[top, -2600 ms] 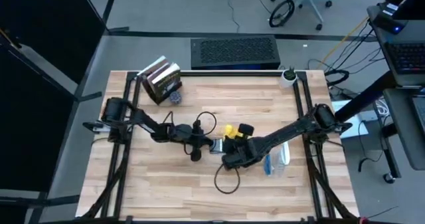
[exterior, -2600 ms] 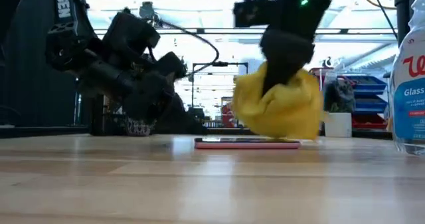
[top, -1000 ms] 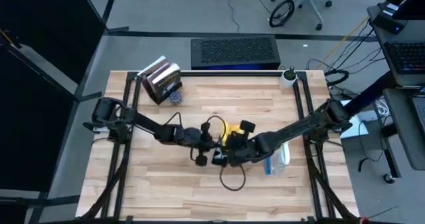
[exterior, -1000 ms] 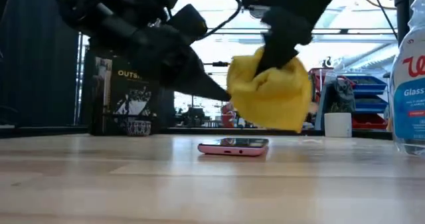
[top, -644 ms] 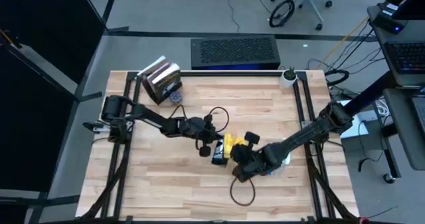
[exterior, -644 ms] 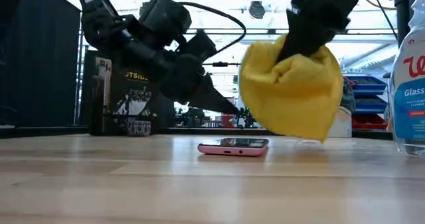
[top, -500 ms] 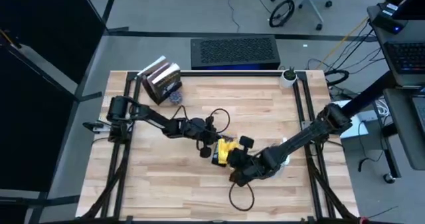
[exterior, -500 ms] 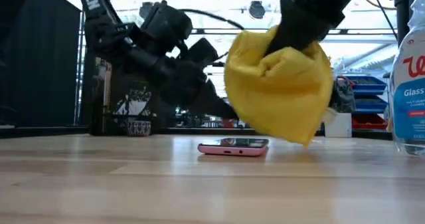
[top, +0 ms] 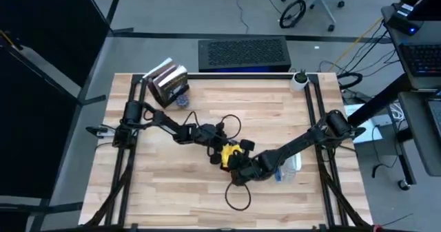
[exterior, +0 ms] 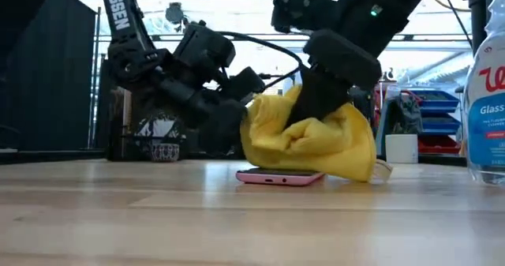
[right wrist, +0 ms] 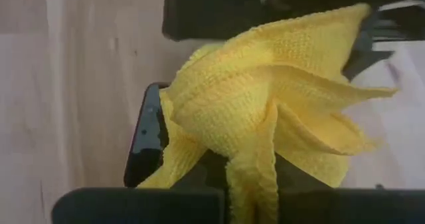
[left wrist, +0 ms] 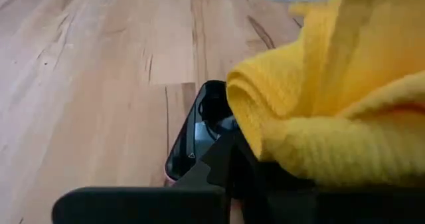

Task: Apply microfiber cloth
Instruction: Wipe the front of the pink cellphone with a yellow microfiber cloth

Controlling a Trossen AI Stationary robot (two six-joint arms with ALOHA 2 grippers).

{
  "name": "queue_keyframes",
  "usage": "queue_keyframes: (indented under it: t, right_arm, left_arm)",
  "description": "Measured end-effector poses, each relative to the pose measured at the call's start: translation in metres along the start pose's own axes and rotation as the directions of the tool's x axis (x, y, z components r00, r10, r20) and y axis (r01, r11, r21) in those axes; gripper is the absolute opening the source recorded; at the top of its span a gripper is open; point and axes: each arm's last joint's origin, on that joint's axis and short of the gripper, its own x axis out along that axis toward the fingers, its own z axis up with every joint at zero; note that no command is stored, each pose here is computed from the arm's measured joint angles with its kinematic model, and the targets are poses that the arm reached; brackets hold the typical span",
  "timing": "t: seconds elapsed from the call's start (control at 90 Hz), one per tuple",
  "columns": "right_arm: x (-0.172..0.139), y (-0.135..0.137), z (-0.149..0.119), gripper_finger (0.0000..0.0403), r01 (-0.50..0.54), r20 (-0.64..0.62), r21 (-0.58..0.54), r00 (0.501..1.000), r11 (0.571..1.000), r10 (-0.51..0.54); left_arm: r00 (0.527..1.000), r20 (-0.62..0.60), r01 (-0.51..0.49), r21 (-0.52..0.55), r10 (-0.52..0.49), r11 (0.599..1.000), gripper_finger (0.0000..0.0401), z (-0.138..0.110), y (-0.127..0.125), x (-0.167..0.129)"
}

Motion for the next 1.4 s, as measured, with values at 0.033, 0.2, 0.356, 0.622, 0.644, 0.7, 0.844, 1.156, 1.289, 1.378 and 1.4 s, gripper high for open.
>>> queue_keyframes:
  t: [0.033, 0.2, 0.356, 0.622, 0.644, 0.7, 0.844, 1.156, 1.289, 1.378, 1.4]
  right_arm:
    - [0.000, 0.000, -0.001, 0.0009, 0.003, -0.012, -0.008, 1.000, 1.000, -0.003]
    - [-0.004, 0.000, -0.014, 0.0009, 0.036, -0.100, -0.073, 0.994, 0.997, -0.043]
    - [-0.007, -0.001, -0.015, 0.0009, 0.053, -0.112, -0.048, 0.992, 0.997, -0.058]
    - [-0.010, 0.007, 0.019, 0.0009, -0.040, 0.101, -0.030, 0.994, 0.999, 0.043]
    - [-0.007, 0.007, 0.020, 0.0009, -0.046, 0.096, -0.027, 0.994, 0.999, 0.049]
    - [0.001, 0.007, 0.018, 0.0009, -0.064, 0.071, -0.016, 0.995, 0.998, 0.065]
    - [0.026, 0.015, 0.010, 0.0009, -0.131, 0.009, 0.002, 0.991, 0.991, 0.131]
    - [0.012, 0.028, 0.019, 0.0009, -0.363, 0.055, 0.010, 0.931, 0.932, 0.362]
    - [-0.015, 0.008, 0.023, 0.0009, -0.232, 0.057, -0.002, 0.971, 0.973, 0.232]
    - [-0.022, -0.005, 0.021, 0.0009, -0.121, 0.030, -0.028, 0.992, 0.992, 0.122]
    - [-0.021, -0.007, 0.021, 0.0009, -0.109, 0.018, -0.036, 0.994, 0.993, 0.110]
  left_arm:
    - [1.000, -0.015, -0.008, -0.015, 0.007, 1.000, 0.0000, -0.001, 0.001, 0.000]
    - [0.998, -0.060, -0.030, -0.082, 0.025, 0.996, 0.0000, -0.005, 0.003, -0.002]
    - [0.997, -0.065, -0.037, -0.141, 0.028, 0.989, 0.0000, -0.006, 0.003, -0.003]
    - [0.999, -0.039, -0.037, -0.130, 0.032, 0.991, 0.0000, -0.005, 0.004, -0.002]
    - [0.999, -0.039, -0.034, -0.129, 0.030, 0.991, 0.0000, -0.005, 0.004, -0.002]
    - [0.999, -0.039, -0.033, -0.124, 0.028, 0.992, 0.0000, -0.005, 0.004, -0.002]
    - [0.999, -0.039, -0.032, -0.123, 0.027, 0.992, 0.0000, -0.005, 0.004, -0.002]
    - [0.999, -0.041, -0.030, -0.104, 0.026, 0.994, 0.0000, -0.005, 0.004, -0.002]
    - [0.999, -0.041, -0.030, -0.105, 0.026, 0.994, 0.0000, -0.005, 0.004, -0.002]
    - [0.999, -0.041, -0.030, -0.105, 0.026, 0.994, 0.0000, -0.005, 0.004, -0.002]
    - [0.999, -0.041, -0.030, -0.105, 0.026, 0.994, 0.0000, -0.005, 0.004, -0.002]
